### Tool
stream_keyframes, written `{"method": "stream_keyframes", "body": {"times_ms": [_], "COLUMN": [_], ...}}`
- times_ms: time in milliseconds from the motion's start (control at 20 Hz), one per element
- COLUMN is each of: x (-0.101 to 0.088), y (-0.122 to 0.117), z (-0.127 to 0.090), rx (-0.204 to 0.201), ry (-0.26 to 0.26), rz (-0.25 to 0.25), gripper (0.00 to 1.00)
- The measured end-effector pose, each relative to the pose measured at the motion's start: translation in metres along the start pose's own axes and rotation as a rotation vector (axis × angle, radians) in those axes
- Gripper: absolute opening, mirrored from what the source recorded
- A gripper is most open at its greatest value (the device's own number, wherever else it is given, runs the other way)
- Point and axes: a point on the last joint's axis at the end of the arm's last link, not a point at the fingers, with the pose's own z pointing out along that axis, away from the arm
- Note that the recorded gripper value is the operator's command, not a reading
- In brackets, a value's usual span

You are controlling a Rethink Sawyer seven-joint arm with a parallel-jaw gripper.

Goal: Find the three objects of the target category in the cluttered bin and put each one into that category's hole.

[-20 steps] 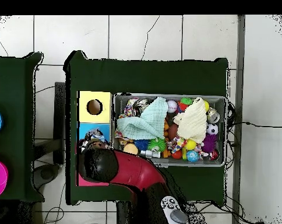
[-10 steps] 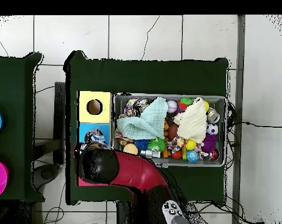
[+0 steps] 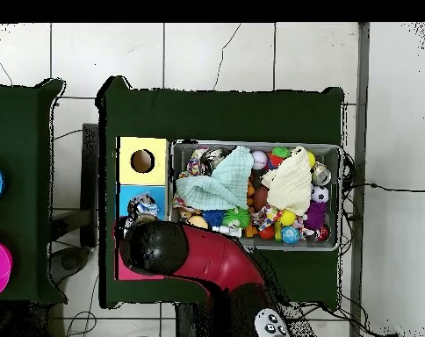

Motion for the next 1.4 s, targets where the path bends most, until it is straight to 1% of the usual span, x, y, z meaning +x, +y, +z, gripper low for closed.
{"method": "stream_keyframes", "body": {"times_ms": [200, 450, 550, 650, 700, 950, 1050, 1350, 1400], "x": [-0.002, -0.004, -0.006, -0.010, -0.014, -0.022, -0.025, -0.028, -0.029], "y": [-0.008, -0.019, -0.021, -0.024, -0.028, -0.038, -0.041, -0.043, -0.043], "z": [-0.003, -0.005, -0.006, -0.008, -0.011, -0.017, -0.017, -0.016, -0.015], "rx": [0.016, 0.056, 0.064, 0.077, 0.091, 0.114, 0.120, 0.121, 0.121], "ry": [-0.011, -0.028, -0.034, -0.046, -0.059, -0.082, -0.087, -0.093, -0.095], "rz": [-0.001, -0.041, -0.049, -0.061, -0.073, -0.086, -0.088, -0.087, -0.087], "gripper": [1.00, 1.00, 1.00, 1.00, 1.00, 1.00, 1.00, 1.00, 0.00]}}
